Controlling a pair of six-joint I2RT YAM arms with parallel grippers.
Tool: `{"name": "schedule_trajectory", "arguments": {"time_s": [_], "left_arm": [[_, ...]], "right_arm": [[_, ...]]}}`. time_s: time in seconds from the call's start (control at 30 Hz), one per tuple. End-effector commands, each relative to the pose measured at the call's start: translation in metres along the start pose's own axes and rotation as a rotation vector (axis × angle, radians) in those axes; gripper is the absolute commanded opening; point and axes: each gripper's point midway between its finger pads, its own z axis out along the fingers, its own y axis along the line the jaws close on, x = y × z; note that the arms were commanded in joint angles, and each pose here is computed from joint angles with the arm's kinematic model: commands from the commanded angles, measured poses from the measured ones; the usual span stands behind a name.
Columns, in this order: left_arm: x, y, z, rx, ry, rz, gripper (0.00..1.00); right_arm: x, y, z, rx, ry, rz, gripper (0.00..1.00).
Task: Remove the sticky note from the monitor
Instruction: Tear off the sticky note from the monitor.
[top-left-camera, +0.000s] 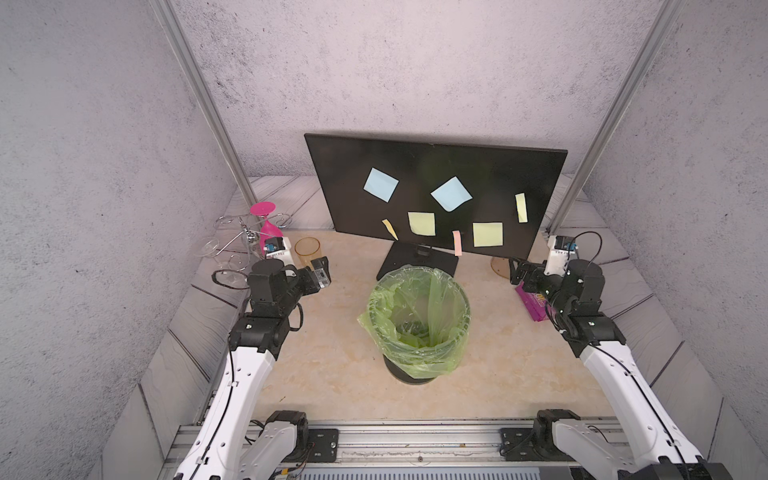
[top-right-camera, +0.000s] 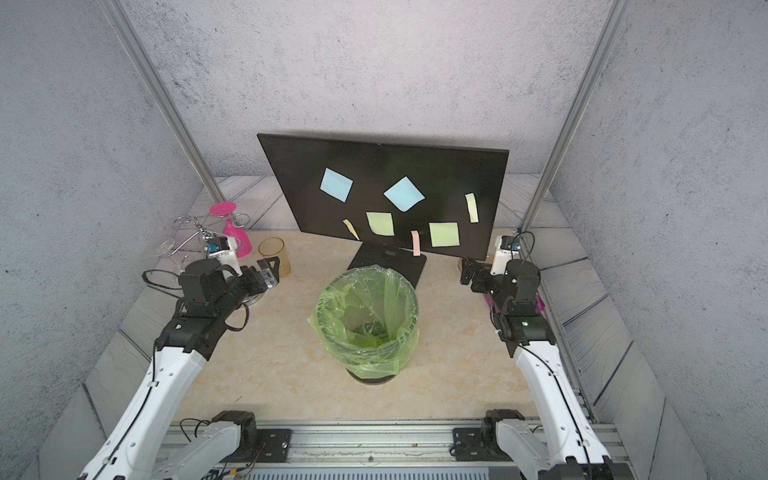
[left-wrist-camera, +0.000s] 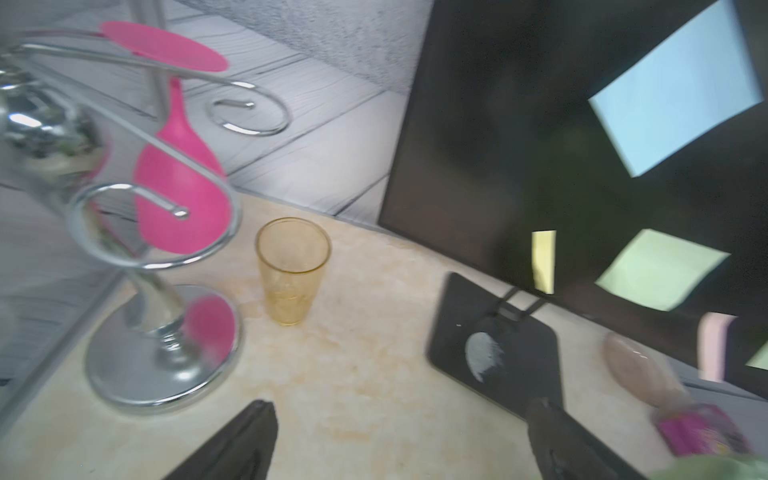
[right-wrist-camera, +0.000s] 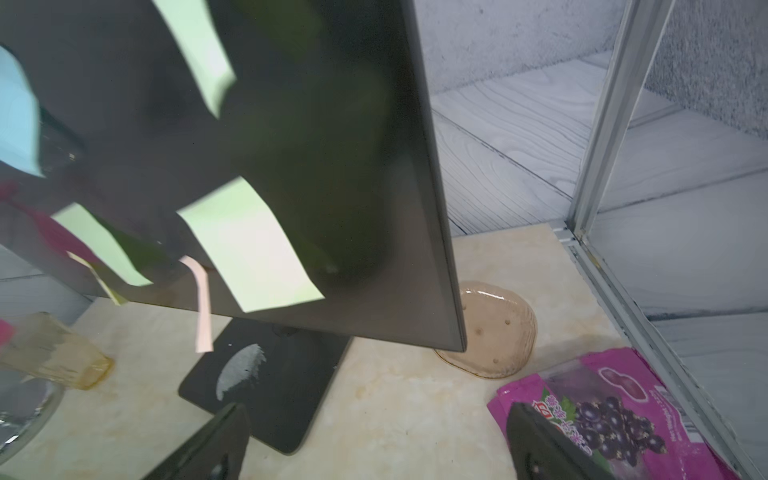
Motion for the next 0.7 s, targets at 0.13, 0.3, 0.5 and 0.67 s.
{"name": "schedule_trajectory", "arguments": {"time_s": [0.13,0.3,0.5,0.67], "left_arm": [[0.013,-0.071,-0.009,0.377,0.182,-0.126,1.00],[0.011,-0.096,-0.010,0.526,0.222,-0.165,1.00],[0.009,-0.110,-0.014,0.607,0.260,-0.170,1.00],[0.008,-0.113,-0.017,0.622,0.255,-0.157,1.00]], "right_arm": [[-0.043,0.038,-0.031,-0.132,0.058,0.064,0.99],[-0.071,0.053,-0.031,-0.212,0.065,0.112,0.99],[-0.093,0.048,-0.019,-0.278,0.065,0.232,0.99],[-0.100,0.046,-0.003,-0.342,0.083,0.281,0.98]]}}
